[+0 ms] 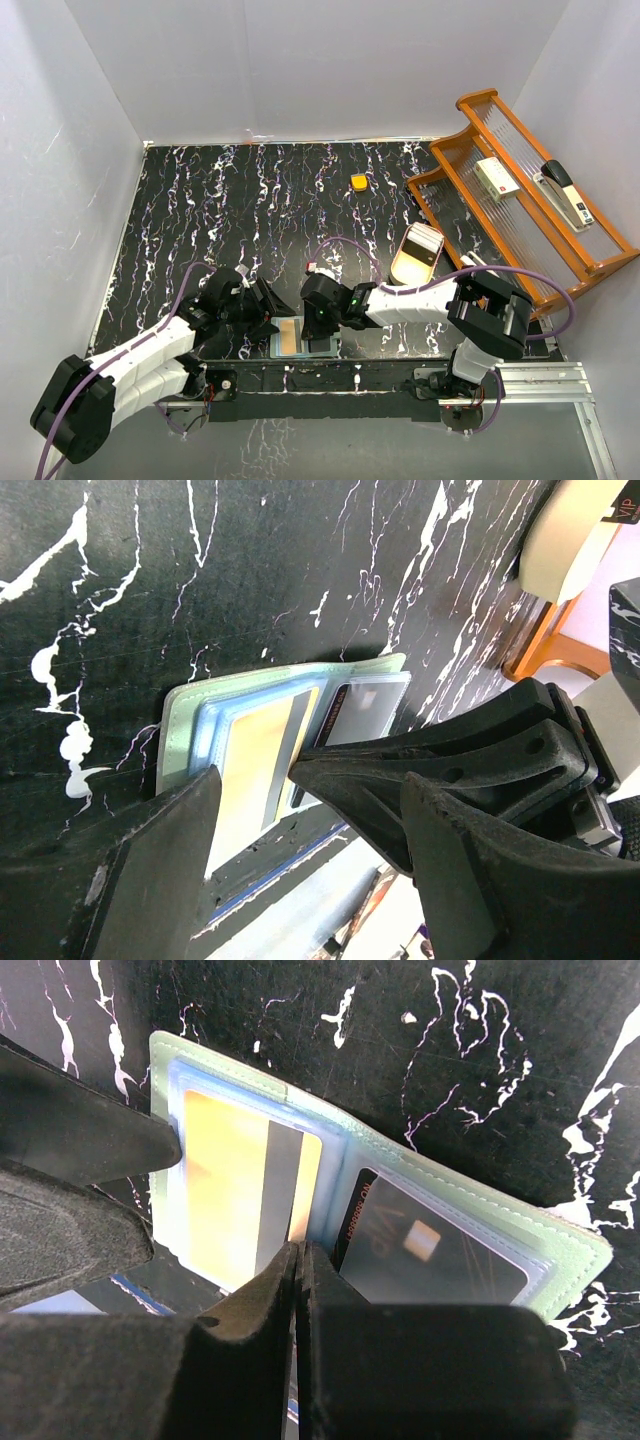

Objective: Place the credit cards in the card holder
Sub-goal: Turn over the card slot in the card holder.

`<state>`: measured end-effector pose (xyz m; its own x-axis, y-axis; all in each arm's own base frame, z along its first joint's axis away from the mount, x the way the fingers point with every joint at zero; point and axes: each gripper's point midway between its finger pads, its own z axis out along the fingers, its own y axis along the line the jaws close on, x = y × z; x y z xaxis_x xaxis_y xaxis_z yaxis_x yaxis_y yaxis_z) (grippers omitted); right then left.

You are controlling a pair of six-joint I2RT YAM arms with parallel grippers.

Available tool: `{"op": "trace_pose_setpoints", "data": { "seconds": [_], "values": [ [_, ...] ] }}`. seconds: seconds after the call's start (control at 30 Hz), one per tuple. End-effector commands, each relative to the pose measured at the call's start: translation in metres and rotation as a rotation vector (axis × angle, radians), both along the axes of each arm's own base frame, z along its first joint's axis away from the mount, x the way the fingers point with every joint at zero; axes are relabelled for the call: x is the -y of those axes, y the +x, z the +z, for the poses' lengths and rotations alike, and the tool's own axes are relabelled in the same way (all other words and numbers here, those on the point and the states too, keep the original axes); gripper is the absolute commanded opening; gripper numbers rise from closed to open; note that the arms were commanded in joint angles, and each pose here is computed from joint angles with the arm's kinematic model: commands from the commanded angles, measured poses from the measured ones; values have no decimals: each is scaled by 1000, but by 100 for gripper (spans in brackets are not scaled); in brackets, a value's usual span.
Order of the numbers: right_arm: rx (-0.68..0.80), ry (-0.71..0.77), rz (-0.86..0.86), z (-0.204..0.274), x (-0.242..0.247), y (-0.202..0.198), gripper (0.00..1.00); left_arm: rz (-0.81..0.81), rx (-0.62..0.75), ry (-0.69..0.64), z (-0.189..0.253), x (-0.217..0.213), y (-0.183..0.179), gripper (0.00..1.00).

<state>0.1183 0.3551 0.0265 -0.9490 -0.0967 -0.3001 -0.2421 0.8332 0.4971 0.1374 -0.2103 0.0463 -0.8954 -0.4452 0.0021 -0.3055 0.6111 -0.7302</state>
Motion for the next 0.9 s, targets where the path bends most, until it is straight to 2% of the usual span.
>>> {"op": "trace_pose_setpoints", "data": {
  "seconds": [0.0,0.37,0.6,0.87],
  "values": [
    [20,-32,-20,-14,5,3,0,-26,9,-47,12,7,0,70],
    [28,-78,-39,-22,16,4,0,-37,15,-81,19,13,2,70],
    [49,-150,-50,-24,23,7,0,-3,13,45,18,-5,3,70],
    [55,-222,-45,-33,31,5,0,-30,3,61,16,-5,1,71]
  ]
}}
